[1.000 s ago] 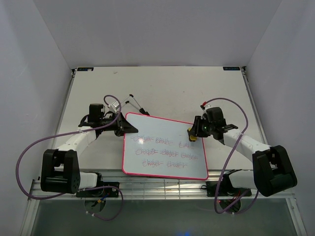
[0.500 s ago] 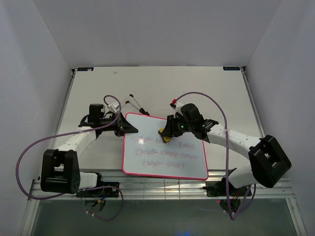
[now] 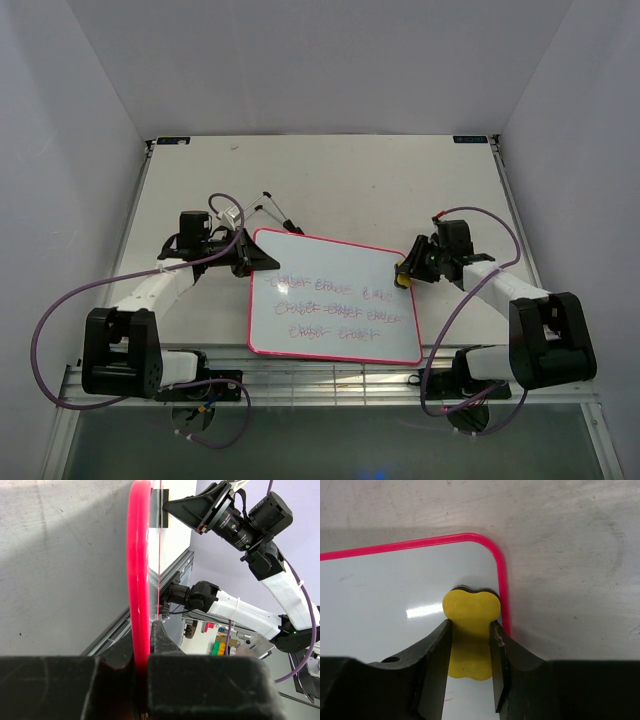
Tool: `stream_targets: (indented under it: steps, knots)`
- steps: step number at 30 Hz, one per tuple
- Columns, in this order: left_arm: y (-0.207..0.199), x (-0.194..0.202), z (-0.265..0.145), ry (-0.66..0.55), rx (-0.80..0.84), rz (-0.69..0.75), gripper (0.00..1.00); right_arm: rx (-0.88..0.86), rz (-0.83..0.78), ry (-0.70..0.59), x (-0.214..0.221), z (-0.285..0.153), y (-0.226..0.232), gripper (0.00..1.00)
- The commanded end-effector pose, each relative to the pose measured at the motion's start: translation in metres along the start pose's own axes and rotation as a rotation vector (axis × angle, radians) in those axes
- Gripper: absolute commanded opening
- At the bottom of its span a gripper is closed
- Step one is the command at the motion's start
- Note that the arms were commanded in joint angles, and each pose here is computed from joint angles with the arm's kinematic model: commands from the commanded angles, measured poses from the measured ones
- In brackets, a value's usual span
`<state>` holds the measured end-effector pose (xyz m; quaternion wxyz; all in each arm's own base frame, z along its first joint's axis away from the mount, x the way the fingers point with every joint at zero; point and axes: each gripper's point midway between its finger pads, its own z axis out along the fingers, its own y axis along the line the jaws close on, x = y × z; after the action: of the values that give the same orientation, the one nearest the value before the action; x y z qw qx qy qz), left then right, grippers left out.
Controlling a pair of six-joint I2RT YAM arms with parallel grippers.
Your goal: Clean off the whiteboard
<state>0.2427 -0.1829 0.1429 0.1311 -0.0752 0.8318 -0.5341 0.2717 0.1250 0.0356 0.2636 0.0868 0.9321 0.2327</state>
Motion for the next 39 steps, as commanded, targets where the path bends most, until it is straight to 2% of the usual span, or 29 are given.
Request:
stream_targets:
  steps: [1, 5, 8, 11, 12, 16, 17, 19, 20, 22, 23, 25, 27, 28, 30, 31, 33, 34, 39]
  knots:
    - [0.019, -0.035, -0.005, -0.173, -0.124, 0.118, 0.00, 0.155, 0.023, 0.186, 0.048, -0.003, -0.038, 0.25]
    - [0.018, -0.035, -0.006, -0.176, -0.121, 0.124, 0.00, 0.137, -0.007, 0.202, 0.055, -0.003, -0.040, 0.25]
    - [0.018, -0.034, -0.005, -0.168, -0.111, 0.117, 0.00, 0.005, -0.053, 0.218, 0.061, -0.003, -0.015, 0.24]
    - [0.019, -0.033, -0.004, -0.164, -0.104, 0.106, 0.00, -0.123, -0.172, 0.224, 0.072, -0.007, 0.033, 0.24]
    - [0.019, -0.033, -0.003, -0.168, -0.103, 0.104, 0.00, -0.117, -0.181, 0.211, 0.073, -0.007, 0.043, 0.24]
    - [0.020, -0.032, -0.002, -0.166, -0.098, 0.096, 0.00, -0.237, -0.288, 0.195, 0.085, -0.011, 0.117, 0.24]
    - [0.021, -0.032, -0.002, -0.163, -0.098, 0.094, 0.00, -0.293, -0.351, 0.199, 0.091, -0.014, 0.151, 0.24]
    - [0.022, -0.032, -0.002, -0.169, -0.105, 0.088, 0.00, -0.289, -0.406, 0.218, 0.101, -0.006, 0.174, 0.24]
    - [0.022, -0.033, -0.003, -0.176, -0.107, 0.092, 0.00, -0.342, -0.458, 0.219, 0.105, -0.015, 0.207, 0.24]
    - [0.024, -0.036, -0.004, -0.198, -0.126, 0.085, 0.00, -0.345, -0.529, 0.254, 0.123, -0.010, 0.224, 0.24]
    - [0.025, -0.037, -0.005, -0.209, -0.135, 0.084, 0.00, -0.307, -0.542, 0.246, 0.119, -0.009, 0.226, 0.24]
    - [0.026, -0.039, -0.007, -0.242, -0.154, 0.078, 0.00, -0.235, -0.540, 0.243, 0.115, -0.001, 0.209, 0.25]
    - [0.024, -0.041, -0.008, -0.252, -0.153, 0.086, 0.00, -0.148, -0.504, 0.288, 0.119, 0.005, 0.165, 0.25]
    - [0.025, -0.041, -0.009, -0.254, -0.158, 0.080, 0.00, -0.127, -0.447, 0.267, 0.103, 0.003, 0.148, 0.25]
    - [0.026, -0.044, -0.010, -0.264, -0.172, 0.076, 0.00, -0.050, -0.382, 0.298, 0.109, 0.001, 0.096, 0.25]
    - [0.028, -0.047, -0.012, -0.274, -0.179, 0.071, 0.00, -0.034, -0.316, 0.251, 0.090, -0.004, 0.080, 0.25]
    - [0.031, -0.050, -0.015, -0.294, -0.196, 0.059, 0.00, 0.021, -0.260, 0.258, 0.094, -0.010, 0.042, 0.25]
    - [0.032, -0.052, -0.017, -0.309, -0.200, 0.054, 0.00, 0.060, -0.197, 0.225, 0.081, -0.016, 0.024, 0.25]
    - [0.037, -0.057, -0.022, -0.339, -0.211, 0.023, 0.00, 0.140, -0.071, 0.172, 0.059, -0.027, -0.022, 0.24]
